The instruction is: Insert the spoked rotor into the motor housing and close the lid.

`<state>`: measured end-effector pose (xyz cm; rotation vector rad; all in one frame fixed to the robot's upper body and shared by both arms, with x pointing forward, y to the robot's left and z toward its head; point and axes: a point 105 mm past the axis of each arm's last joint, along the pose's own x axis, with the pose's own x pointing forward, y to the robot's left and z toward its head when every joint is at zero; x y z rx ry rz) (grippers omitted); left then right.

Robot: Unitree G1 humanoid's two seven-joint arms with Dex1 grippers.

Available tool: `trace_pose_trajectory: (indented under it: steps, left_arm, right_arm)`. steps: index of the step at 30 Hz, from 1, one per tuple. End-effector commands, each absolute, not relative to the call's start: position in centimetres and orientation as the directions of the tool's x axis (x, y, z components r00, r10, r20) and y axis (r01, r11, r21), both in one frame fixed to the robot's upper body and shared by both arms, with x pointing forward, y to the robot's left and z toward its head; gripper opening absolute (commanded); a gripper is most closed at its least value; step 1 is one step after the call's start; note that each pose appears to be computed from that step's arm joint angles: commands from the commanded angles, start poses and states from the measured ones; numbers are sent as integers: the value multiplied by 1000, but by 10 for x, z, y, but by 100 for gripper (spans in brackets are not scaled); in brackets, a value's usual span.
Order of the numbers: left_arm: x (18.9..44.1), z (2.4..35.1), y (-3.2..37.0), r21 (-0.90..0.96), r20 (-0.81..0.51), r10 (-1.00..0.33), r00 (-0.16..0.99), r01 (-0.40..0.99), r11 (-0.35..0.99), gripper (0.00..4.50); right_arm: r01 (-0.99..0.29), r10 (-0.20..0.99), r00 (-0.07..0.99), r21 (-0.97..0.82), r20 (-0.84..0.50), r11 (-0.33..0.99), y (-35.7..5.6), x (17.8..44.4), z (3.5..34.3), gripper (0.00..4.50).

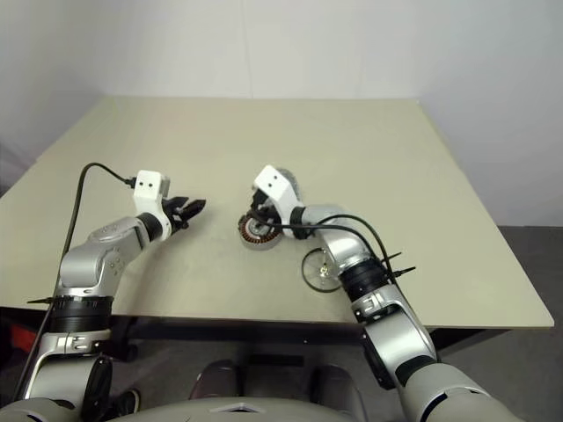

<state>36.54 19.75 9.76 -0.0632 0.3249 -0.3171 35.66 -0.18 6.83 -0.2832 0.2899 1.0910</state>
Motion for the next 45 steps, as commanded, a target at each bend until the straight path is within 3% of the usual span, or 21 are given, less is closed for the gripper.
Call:
trace_pose_trajectory:
  steps: [1,12,16,22,25,28,39,45]
  left_arm:
    - [367,119,203,-76,-243,-305,921,296,952,260]
    - [369,117,197,-85,-241,-313,919,301,950,260]
    - [370,117,198,-84,-241,-314,918,303,949,260]
    - [369,118,198,-79,-241,-315,918,305,949,260]
    - [368,118,199,-76,-242,-313,918,303,950,260]
    - [367,121,202,-72,-239,-308,921,299,951,260]
    - [369,118,193,-93,-231,-324,917,311,946,260]
    - [370,116,188,-104,-234,-348,908,332,937,260]
  right_arm:
    - [-882,802,462,-108,-379,458,-7,362,65,3]
    - [-867,839,493,-205,-230,453,-7,374,129,3]
    - [-870,850,484,-216,-208,442,-4,372,140,3]
    - [-892,847,449,-99,-285,440,1,362,101,3]
    - [-884,808,458,-88,-370,460,-4,360,67,3]
    - [-866,788,490,-105,-372,489,-11,367,67,3]
    - [-843,822,533,-211,-201,495,-24,380,141,3]
    - [-816,786,574,-235,-228,528,-62,374,152,3]
